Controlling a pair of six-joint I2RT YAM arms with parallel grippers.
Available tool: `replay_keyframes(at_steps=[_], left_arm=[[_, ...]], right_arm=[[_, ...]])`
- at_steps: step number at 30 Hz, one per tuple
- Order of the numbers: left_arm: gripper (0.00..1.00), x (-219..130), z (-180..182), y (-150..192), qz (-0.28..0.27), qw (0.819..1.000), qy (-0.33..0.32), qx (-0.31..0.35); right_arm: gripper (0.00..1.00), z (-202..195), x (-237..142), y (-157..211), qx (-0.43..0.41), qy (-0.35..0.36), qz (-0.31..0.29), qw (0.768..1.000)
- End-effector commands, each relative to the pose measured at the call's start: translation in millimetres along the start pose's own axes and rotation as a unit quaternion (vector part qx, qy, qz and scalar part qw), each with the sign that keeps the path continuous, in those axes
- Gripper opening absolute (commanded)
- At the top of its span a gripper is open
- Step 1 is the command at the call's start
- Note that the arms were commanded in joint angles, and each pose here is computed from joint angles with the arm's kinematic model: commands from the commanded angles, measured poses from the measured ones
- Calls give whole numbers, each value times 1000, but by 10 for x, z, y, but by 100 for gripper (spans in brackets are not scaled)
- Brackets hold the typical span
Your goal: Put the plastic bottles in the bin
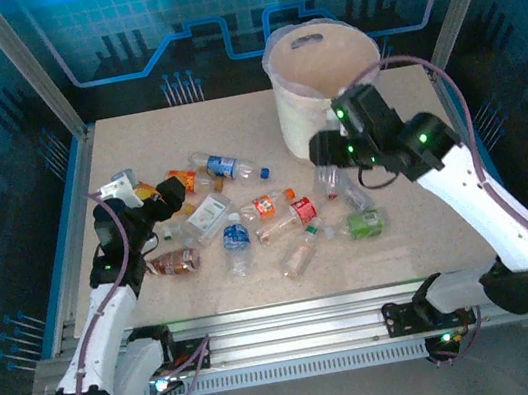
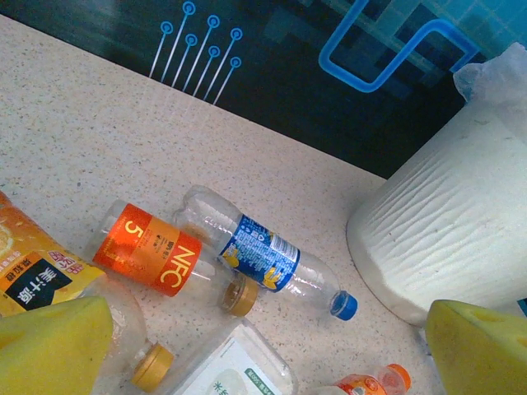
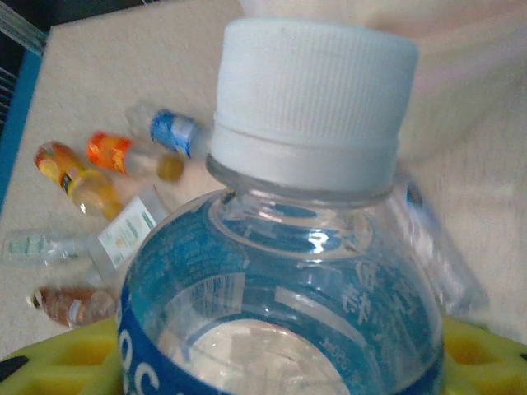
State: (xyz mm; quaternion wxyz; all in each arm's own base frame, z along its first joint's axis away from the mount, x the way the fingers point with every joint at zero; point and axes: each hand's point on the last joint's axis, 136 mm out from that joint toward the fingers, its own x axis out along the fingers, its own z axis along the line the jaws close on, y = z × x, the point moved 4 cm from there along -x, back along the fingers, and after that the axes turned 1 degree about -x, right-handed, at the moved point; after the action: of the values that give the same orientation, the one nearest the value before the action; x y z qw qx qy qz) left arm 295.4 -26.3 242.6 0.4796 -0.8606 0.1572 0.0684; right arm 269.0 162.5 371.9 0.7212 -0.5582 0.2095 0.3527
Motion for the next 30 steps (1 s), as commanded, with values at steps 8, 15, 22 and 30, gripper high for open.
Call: replay_keyframes(at_steps=[8, 15, 22, 30], left_arm=[[99, -44, -186, -194, -28, 999, 38, -18], [99, -53, -245, -192, -32, 997, 65, -36], [99, -88, -275, -224, -30, 997, 63, -31], [99, -58, -249, -195, -26, 997, 58, -32]], right_arm=[[31, 100, -13, -1541, -120, 11, -173, 977], [31, 39, 212, -2274, -157, 61, -278, 946], [31, -9, 686, -2504, -184, 103, -297, 931], [31, -174, 1325, -2400, -184, 124, -246, 943]])
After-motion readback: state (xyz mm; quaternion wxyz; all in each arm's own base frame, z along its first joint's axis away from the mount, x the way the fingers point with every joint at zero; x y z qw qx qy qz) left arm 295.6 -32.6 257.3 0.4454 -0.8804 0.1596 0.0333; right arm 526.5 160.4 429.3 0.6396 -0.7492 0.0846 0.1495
